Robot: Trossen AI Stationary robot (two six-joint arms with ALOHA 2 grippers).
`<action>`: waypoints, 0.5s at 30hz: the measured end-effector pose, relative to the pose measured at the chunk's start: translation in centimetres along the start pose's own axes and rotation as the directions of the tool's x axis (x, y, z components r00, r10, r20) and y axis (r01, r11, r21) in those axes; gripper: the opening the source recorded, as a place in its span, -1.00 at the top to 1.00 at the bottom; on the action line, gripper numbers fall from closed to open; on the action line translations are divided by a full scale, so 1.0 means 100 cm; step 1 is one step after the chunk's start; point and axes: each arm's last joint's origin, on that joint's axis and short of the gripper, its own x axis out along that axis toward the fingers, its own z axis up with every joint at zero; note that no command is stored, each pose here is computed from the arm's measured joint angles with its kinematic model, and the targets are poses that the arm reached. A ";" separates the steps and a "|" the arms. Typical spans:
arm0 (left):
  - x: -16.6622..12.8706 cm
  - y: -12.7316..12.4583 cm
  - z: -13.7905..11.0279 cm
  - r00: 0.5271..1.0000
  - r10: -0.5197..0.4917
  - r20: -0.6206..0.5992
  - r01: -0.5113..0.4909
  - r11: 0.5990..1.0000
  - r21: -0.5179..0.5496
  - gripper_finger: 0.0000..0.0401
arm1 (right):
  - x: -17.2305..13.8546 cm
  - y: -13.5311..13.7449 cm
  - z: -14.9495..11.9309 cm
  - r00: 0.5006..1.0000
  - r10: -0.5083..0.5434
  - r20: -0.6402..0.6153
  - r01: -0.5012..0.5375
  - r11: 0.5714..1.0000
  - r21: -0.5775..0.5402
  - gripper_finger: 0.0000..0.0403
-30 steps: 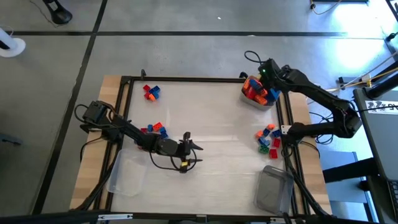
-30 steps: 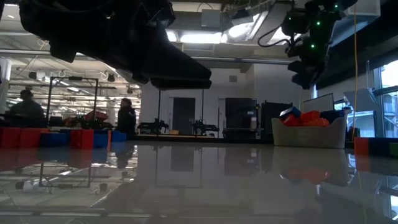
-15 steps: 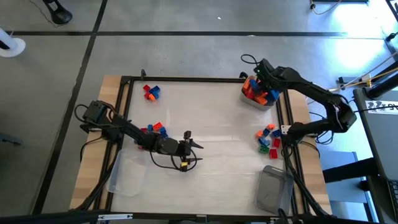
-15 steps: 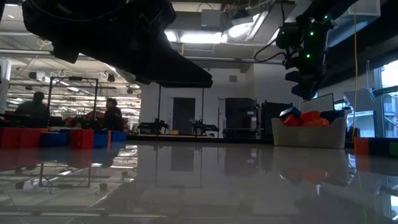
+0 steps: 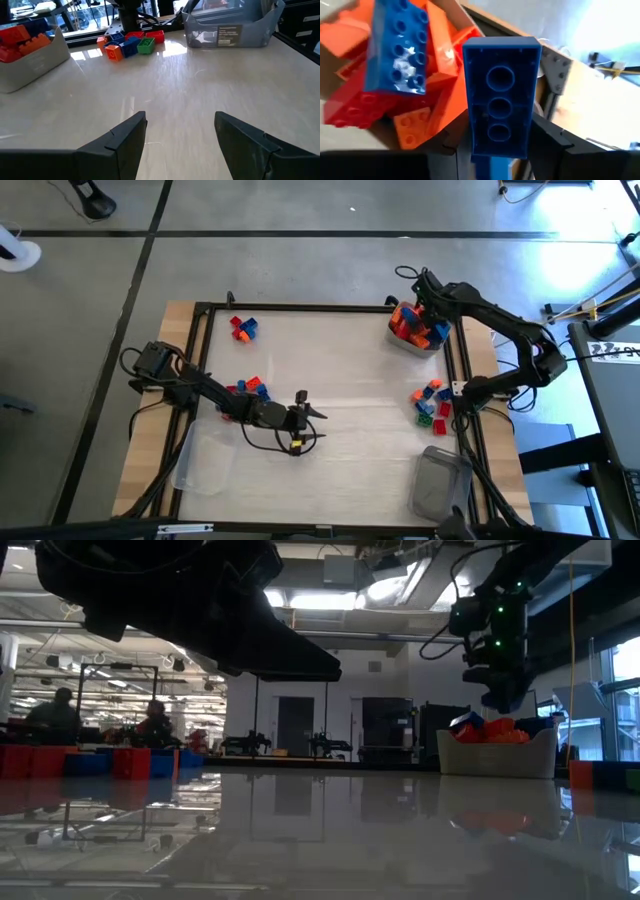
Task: Sort blocks by size
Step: Put the blue game piece into the gray bin
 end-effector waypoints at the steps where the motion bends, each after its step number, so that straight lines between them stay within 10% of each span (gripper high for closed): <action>1: 0.000 0.000 0.000 1.000 0.000 0.000 0.000 1.000 0.000 -0.11 | 0.001 0.001 0.000 1.000 0.013 -0.005 -0.013 1.000 0.004 0.27; 15: 0.000 0.000 -0.001 1.000 0.000 -0.006 0.000 1.000 0.001 -0.11 | 0.010 0.004 -0.004 0.994 0.003 -0.111 -0.002 1.000 0.011 0.27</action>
